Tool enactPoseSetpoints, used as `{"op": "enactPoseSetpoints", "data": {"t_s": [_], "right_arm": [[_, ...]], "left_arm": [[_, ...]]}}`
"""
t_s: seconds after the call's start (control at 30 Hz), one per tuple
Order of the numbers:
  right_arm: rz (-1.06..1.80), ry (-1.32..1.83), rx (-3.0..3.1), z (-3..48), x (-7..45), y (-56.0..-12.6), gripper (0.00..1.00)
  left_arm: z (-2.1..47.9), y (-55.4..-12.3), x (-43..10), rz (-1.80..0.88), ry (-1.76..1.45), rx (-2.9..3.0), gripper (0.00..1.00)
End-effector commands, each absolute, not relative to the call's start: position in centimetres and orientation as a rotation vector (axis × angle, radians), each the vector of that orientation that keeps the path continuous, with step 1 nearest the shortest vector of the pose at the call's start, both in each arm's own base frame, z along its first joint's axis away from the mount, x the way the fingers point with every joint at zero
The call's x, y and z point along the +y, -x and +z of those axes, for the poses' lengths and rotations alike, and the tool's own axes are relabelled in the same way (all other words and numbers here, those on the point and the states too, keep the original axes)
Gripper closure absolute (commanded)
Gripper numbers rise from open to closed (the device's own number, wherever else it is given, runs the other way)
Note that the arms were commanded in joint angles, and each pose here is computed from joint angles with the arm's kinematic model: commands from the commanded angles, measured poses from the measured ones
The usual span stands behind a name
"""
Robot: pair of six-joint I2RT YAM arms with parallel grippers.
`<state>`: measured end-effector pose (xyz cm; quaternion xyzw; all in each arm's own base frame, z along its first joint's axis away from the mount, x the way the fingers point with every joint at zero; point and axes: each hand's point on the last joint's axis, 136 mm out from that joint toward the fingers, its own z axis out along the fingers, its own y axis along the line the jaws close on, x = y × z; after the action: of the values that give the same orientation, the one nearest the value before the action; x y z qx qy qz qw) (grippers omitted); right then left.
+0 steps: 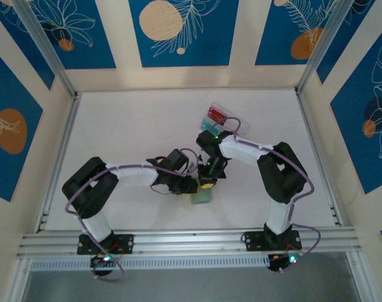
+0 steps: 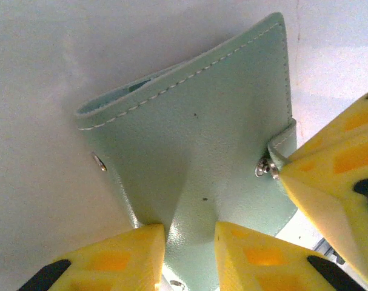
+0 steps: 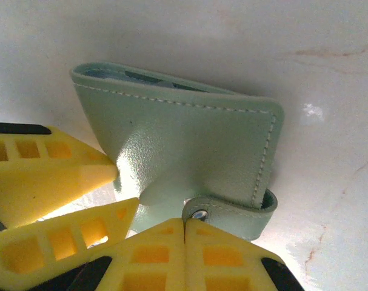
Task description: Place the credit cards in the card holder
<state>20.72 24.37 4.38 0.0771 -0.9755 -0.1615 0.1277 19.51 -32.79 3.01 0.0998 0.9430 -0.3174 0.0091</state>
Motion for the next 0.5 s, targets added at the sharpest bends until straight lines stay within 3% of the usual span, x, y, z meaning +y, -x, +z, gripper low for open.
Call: {"op": "enactPoseSetpoints", "data": {"t_s": [0.0,0.47], "right_arm": [[-0.446,-0.212,-2.826,4.3,24.7,-20.7,1.00],[-0.407,-0.200,-2.806,3.2,24.3,-20.0,1.00]], "left_arm": [[2.2,-18.4,-32.7,-0.992,-0.323,2.976,0.71],[2.1,-18.4,-32.8,-1.000,-0.323,2.975,0.71]]}}
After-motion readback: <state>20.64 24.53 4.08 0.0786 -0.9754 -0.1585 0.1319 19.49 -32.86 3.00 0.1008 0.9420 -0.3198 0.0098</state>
